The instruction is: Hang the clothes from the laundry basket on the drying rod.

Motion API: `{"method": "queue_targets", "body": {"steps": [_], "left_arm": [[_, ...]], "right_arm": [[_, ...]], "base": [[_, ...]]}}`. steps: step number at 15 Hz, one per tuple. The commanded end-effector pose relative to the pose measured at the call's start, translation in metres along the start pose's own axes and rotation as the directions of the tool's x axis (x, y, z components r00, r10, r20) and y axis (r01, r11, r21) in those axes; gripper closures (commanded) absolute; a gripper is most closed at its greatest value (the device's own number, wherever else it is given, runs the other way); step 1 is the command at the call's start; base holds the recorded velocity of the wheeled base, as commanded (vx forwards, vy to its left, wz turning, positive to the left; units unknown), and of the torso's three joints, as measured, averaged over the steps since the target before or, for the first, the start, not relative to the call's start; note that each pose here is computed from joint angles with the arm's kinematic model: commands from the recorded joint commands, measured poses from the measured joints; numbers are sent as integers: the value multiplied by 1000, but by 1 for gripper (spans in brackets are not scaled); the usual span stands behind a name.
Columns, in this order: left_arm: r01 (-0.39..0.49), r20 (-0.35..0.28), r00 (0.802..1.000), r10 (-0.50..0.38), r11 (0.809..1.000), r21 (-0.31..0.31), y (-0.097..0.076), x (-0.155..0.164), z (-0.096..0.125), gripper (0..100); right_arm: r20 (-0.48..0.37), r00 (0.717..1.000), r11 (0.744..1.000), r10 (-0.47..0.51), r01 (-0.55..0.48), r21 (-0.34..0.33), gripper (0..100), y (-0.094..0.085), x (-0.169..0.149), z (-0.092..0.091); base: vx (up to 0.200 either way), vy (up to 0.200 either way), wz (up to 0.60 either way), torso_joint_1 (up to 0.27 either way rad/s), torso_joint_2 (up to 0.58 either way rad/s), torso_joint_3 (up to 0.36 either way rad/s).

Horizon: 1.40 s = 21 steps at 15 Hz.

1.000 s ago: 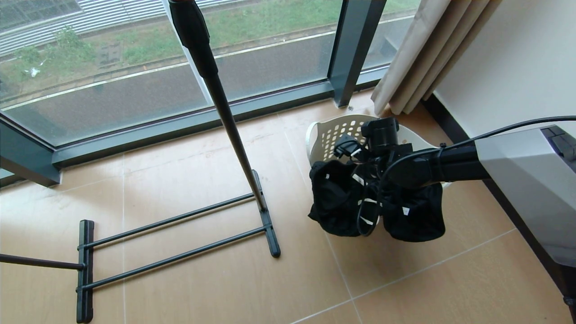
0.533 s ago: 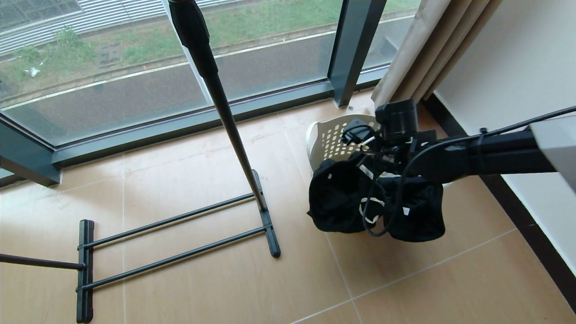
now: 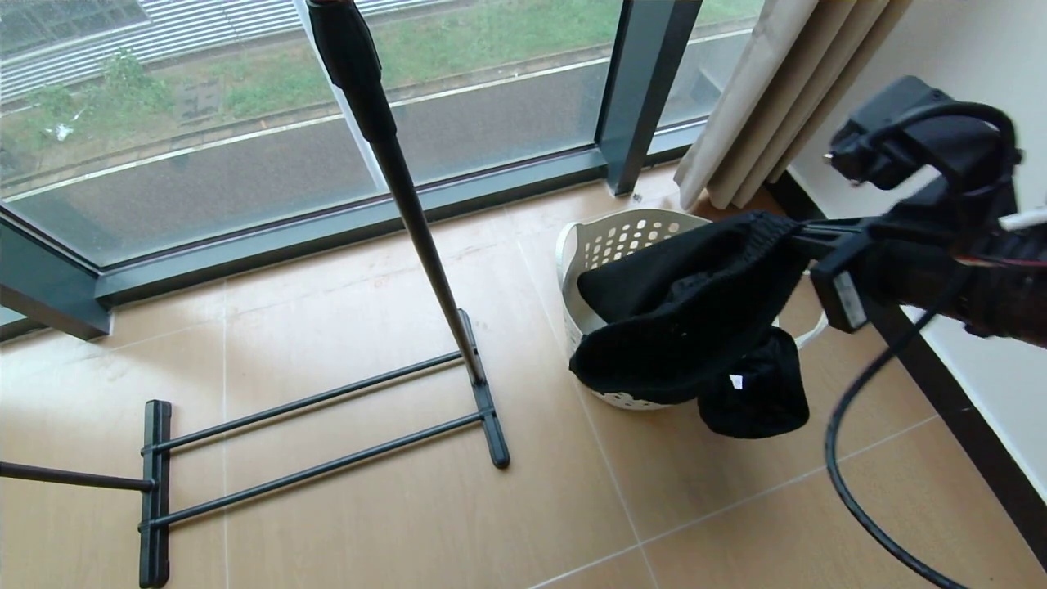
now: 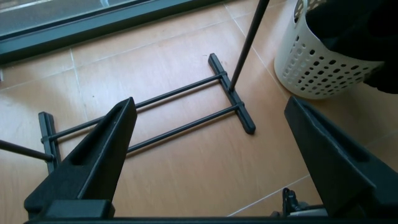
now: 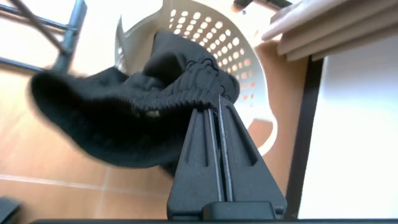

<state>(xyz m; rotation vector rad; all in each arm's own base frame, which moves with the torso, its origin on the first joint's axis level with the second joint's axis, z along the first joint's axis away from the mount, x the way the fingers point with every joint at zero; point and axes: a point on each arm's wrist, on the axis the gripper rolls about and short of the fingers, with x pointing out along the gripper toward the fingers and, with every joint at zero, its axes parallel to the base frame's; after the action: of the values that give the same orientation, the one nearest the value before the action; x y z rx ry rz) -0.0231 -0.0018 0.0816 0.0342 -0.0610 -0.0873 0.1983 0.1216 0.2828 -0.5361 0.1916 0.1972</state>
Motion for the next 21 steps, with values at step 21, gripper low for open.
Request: {"method": "queue_targets", "body": {"steps": [21], "left_arm": [[37, -12, 999, -36, 999, 20, -1, 0, -1, 0]], "right_arm": [[42, 996, 986, 76, -81, 142, 100, -1, -67, -57]], "base": [[0, 0, 0, 65, -219, 10]]}}
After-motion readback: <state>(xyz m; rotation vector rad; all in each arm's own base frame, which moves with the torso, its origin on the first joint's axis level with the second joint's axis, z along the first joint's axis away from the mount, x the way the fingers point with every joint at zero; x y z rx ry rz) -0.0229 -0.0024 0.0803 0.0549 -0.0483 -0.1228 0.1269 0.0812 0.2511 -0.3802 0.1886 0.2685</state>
